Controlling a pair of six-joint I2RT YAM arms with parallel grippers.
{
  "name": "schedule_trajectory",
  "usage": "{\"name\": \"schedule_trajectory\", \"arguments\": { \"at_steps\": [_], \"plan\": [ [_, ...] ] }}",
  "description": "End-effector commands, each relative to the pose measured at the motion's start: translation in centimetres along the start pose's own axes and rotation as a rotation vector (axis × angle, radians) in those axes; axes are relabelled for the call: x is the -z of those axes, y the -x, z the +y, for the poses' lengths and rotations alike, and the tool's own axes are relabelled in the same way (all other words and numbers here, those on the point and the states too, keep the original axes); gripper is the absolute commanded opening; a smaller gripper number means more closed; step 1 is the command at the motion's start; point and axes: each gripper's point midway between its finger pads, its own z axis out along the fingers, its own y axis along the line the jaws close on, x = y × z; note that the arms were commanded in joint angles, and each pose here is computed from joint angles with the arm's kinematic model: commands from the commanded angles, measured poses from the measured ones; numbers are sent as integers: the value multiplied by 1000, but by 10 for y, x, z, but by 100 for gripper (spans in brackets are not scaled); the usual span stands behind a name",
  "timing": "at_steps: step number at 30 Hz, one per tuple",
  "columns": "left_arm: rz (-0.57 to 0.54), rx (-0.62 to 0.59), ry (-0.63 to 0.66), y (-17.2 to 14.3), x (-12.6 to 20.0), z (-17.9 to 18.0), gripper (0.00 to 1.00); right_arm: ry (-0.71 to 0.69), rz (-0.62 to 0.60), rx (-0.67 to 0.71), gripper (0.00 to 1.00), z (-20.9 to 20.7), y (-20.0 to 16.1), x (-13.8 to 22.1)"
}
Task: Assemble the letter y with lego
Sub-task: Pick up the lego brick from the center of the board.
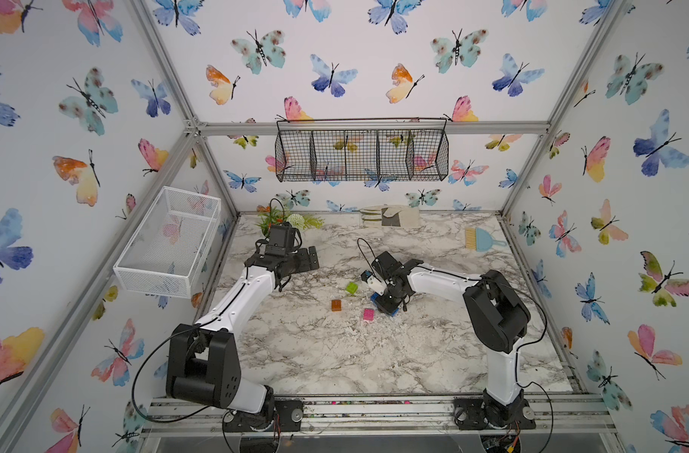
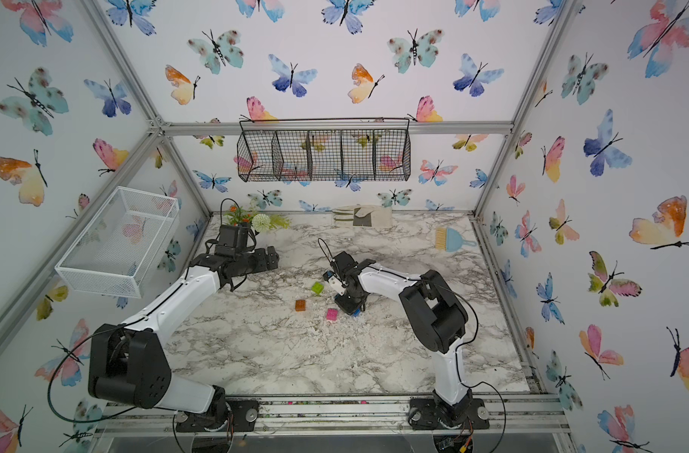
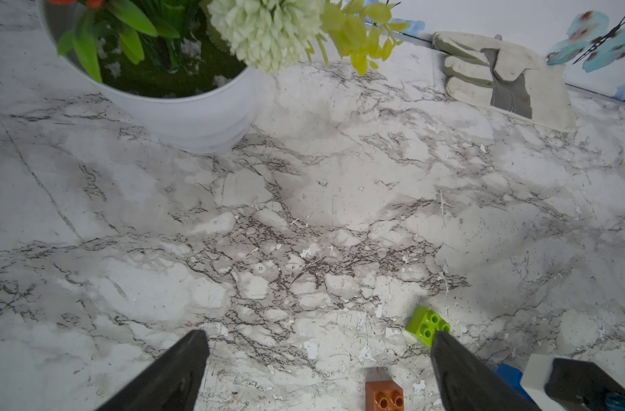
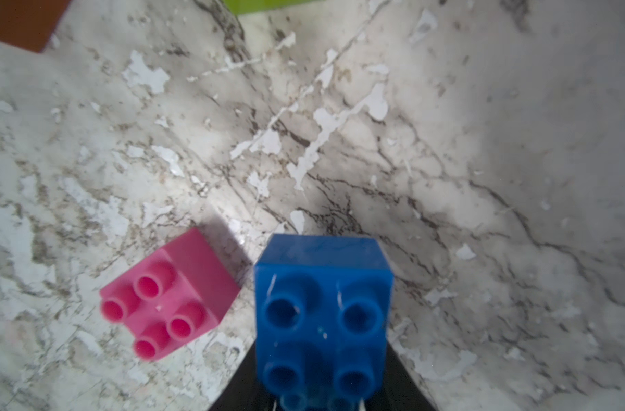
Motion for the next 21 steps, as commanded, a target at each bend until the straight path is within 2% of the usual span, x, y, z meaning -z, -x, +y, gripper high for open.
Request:
{"name": "schedule_trajectory", "arguments": {
  "at_steps": [1, 11, 16, 21],
  "plan": [
    [-31, -4, 2, 11, 7, -2, 98, -13, 26, -20, 40, -5, -3, -7],
    [-27, -3, -1, 10, 5, -2, 98, -18, -16, -5, 29, -5, 10, 7],
    [-21, -2, -8, 9, 4, -3, 98, 72, -134, 167, 26, 18, 34, 38],
    [-23, 0, -7, 10, 5, -3, 98, 109, -141, 354, 23, 37, 34, 47]
  ]
}}
